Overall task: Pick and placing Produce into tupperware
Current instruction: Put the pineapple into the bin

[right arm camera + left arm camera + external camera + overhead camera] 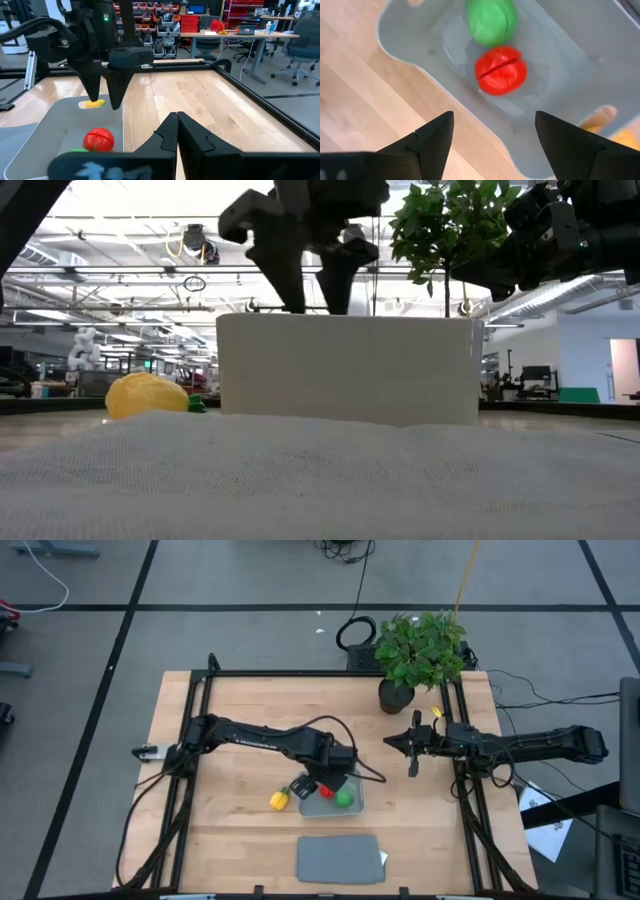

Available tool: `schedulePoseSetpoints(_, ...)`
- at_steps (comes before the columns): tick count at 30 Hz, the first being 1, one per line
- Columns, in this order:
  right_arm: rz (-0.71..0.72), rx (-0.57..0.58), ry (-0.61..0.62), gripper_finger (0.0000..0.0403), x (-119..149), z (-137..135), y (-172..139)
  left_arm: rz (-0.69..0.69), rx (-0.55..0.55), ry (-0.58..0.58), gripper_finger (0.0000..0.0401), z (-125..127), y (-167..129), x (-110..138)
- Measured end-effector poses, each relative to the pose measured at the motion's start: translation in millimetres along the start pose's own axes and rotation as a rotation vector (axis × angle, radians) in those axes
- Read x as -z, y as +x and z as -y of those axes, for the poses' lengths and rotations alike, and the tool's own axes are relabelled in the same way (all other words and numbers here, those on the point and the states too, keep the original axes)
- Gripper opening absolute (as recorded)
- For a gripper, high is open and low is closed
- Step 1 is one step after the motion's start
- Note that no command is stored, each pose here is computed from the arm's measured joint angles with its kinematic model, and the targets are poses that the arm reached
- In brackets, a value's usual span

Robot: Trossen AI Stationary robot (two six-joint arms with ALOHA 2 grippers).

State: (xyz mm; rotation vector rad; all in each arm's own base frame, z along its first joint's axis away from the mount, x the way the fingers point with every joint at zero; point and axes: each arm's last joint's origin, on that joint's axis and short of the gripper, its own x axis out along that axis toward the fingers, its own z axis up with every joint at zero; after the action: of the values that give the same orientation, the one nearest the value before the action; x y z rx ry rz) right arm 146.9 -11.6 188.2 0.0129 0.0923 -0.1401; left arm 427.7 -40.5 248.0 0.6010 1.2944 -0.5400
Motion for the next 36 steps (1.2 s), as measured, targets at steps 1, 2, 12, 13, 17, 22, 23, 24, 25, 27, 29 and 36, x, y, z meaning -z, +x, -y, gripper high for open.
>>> schedulePoseSetpoints(1,0.000,0.000,0.000,0.0000,0,0,0,-0.007,0.005,-0.006,0.0281,0,-1,1)
schedulePoseSetpoints(2,0.000,0.000,-0.001,0.0000,0,0,0,-0.009,0.007,-0.010,0.0276,0,-2,1)
schedulePoseSetpoints(12,0.000,0.000,-0.002,0.0000,0,0,0,-0.029,0.019,-0.026,0.0135,1,-2,3)
schedulePoseSetpoints(13,0.000,-0.001,-0.002,0.0000,0,0,0,-0.035,0.019,-0.026,0.0115,2,-2,3)
schedulePoseSetpoints(17,0.000,-0.001,-0.002,0.0000,0,0,0,-0.088,0.019,-0.032,0.0034,3,-3,7)
schedulePoseSetpoints(22,0.001,0.000,-0.002,0.0000,0,0,0,-0.095,0.011,-0.068,0.0007,-1,-7,13)
schedulePoseSetpoints(23,0.000,-0.001,-0.002,0.0000,0,0,0,-0.090,0.006,-0.073,0.0004,-2,-10,14)
schedulePoseSetpoints(24,0.001,0.000,-0.002,0.0000,0,0,0,-0.080,-0.002,-0.075,0.0002,-3,-14,15)
schedulePoseSetpoints(25,0.001,0.000,-0.001,0.0000,0,0,0,-0.071,-0.009,-0.079,0.0002,-3,-19,17)
schedulePoseSetpoints(27,0.006,-0.001,0.000,0.0000,-1,0,0,-0.050,-0.028,-0.096,0.0001,-4,-30,21)
schedulePoseSetpoints(29,0.012,-0.001,0.001,0.0000,-1,0,0,-0.019,-0.052,-0.116,0.0001,-4,-45,25)
schedulePoseSetpoints(36,0.029,-0.003,0.005,0.0000,-3,0,-1,0.146,-0.179,-0.162,0.0000,10,-94,50)
